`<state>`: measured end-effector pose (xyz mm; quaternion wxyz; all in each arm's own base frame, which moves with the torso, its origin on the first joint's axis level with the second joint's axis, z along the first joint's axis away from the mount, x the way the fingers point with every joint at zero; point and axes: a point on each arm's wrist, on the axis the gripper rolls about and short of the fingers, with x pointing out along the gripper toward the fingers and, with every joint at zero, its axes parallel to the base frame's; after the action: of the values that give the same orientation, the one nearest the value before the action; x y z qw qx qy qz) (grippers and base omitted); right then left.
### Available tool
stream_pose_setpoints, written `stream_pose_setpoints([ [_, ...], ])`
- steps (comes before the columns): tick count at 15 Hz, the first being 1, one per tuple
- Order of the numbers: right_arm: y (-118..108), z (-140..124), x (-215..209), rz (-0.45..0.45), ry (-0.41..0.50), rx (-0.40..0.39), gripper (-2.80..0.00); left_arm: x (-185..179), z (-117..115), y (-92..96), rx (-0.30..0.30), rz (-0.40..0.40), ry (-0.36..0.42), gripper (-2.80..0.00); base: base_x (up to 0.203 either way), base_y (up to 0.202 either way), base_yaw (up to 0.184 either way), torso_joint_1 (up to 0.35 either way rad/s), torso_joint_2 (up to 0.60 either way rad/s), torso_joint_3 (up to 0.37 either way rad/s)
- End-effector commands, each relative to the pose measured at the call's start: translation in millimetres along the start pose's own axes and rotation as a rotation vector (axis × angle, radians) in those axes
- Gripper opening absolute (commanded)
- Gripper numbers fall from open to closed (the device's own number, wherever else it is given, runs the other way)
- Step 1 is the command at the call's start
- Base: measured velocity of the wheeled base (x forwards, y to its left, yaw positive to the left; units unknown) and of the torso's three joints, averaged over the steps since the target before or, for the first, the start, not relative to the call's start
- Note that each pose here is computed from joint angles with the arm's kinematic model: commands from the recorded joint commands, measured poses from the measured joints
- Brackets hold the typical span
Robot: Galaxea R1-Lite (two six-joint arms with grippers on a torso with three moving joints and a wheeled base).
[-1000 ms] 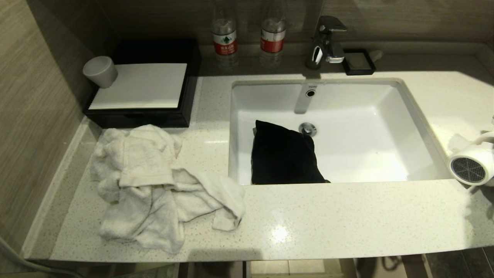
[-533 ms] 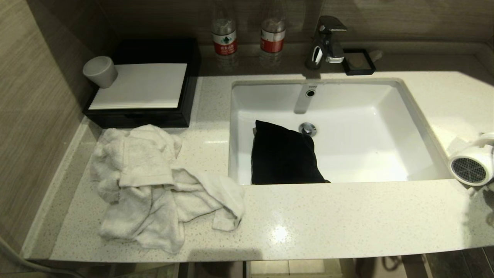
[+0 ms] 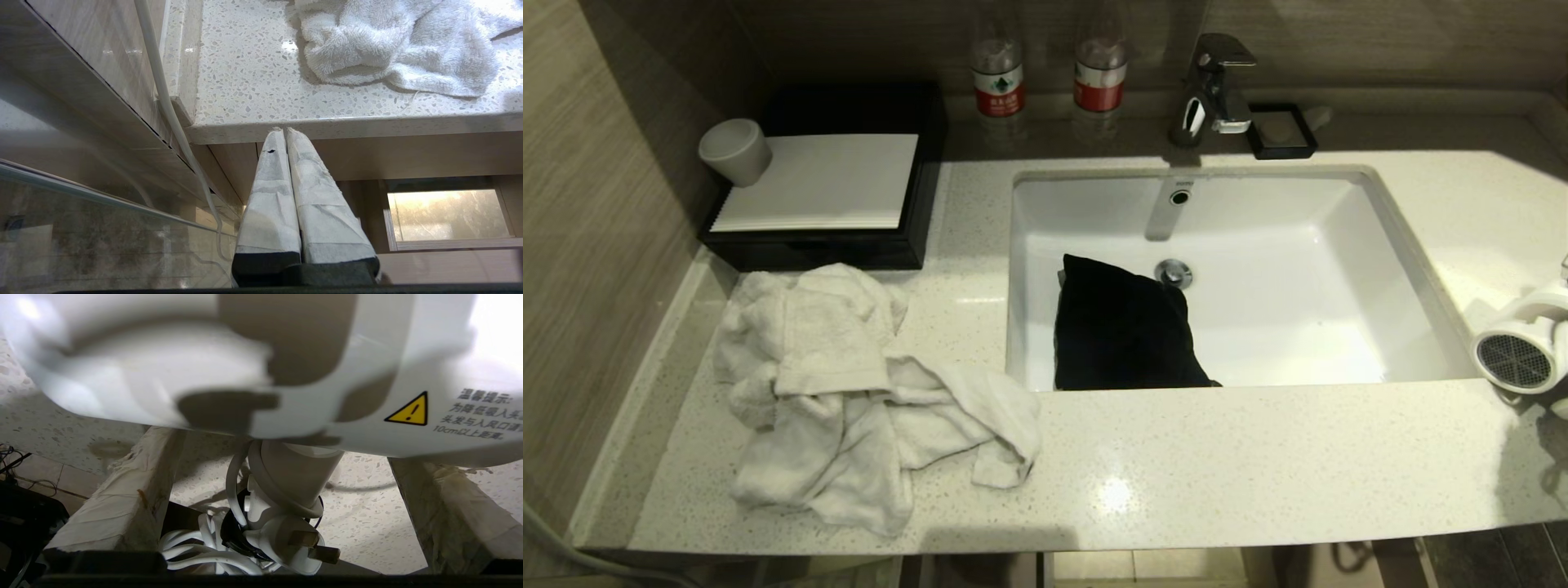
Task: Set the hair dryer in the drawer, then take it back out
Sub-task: Pick up the hairdryer
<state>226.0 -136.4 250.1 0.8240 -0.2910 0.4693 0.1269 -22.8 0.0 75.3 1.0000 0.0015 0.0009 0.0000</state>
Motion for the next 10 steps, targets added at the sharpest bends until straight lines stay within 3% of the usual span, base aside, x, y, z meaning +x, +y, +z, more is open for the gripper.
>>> stream_pose_setpoints([
  [1,-0.6,0.2,1.3,-0.019,-0.006,-0.01,0.0,0.0,-0.1,0.0,0.0,0.0,0.0,-2.8,0.0,0.0,0.0,0.0,0.0,0.0],
  [10,-2.7,0.7,12.1,0.0,-0.001,-0.01,0.0,0.1,-0.4,0.0,0.001,0.0,0.001,-2.8,0.0,0.0,0.0,0.0,0.0,0.0],
])
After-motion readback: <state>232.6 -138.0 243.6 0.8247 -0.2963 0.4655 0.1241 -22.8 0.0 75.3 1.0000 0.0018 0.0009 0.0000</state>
